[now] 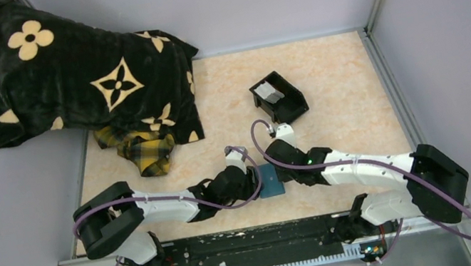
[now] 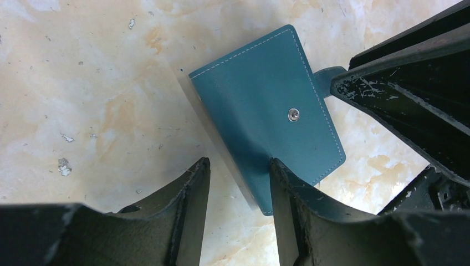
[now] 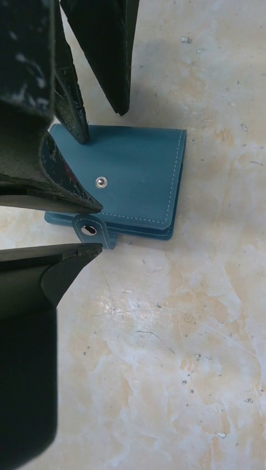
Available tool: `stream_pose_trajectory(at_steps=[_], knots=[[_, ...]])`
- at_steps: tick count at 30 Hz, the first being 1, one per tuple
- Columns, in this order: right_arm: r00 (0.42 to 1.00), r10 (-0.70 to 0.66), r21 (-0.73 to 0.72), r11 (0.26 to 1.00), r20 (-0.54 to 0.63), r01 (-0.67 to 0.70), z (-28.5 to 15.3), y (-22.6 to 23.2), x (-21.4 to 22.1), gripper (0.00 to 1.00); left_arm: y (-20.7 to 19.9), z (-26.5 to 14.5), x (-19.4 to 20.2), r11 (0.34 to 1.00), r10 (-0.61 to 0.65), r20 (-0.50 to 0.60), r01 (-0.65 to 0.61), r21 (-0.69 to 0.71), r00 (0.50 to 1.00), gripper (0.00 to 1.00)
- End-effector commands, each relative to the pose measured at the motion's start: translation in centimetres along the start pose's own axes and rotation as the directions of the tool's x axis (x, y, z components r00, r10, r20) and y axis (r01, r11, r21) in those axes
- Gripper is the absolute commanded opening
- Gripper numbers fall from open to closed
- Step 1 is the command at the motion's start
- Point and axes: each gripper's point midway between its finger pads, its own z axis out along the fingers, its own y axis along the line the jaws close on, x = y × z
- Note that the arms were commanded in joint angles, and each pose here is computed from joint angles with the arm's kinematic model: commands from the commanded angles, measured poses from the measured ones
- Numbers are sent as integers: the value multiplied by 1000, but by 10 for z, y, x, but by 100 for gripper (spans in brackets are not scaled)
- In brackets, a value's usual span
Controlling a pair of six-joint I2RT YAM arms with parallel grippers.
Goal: Put the credit cards into the card holder
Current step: Close the card holder at the center of the board.
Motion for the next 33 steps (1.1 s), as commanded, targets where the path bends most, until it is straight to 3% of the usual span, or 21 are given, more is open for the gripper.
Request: stream_pose_trajectory(at_steps=[1, 12, 18, 33], knots=[[997, 16, -23, 1000, 72, -14, -7, 14, -26, 26, 1, 1, 8, 1000, -1, -16, 1, 8, 1000, 51], [998, -1, -27, 1000, 67, 2, -8, 18, -28, 15, 0, 2, 10, 1000, -6, -20, 6, 13, 1000, 51], [999, -5, -27, 1000, 55, 6, -8, 20, -25, 0, -2, 4, 10, 1000, -8, -21, 8, 19, 1000, 51], [999, -23, -33, 999, 31, 24, -2, 34, -22, 0, -3, 8, 14, 999, -20, -27, 20, 26, 999, 51]])
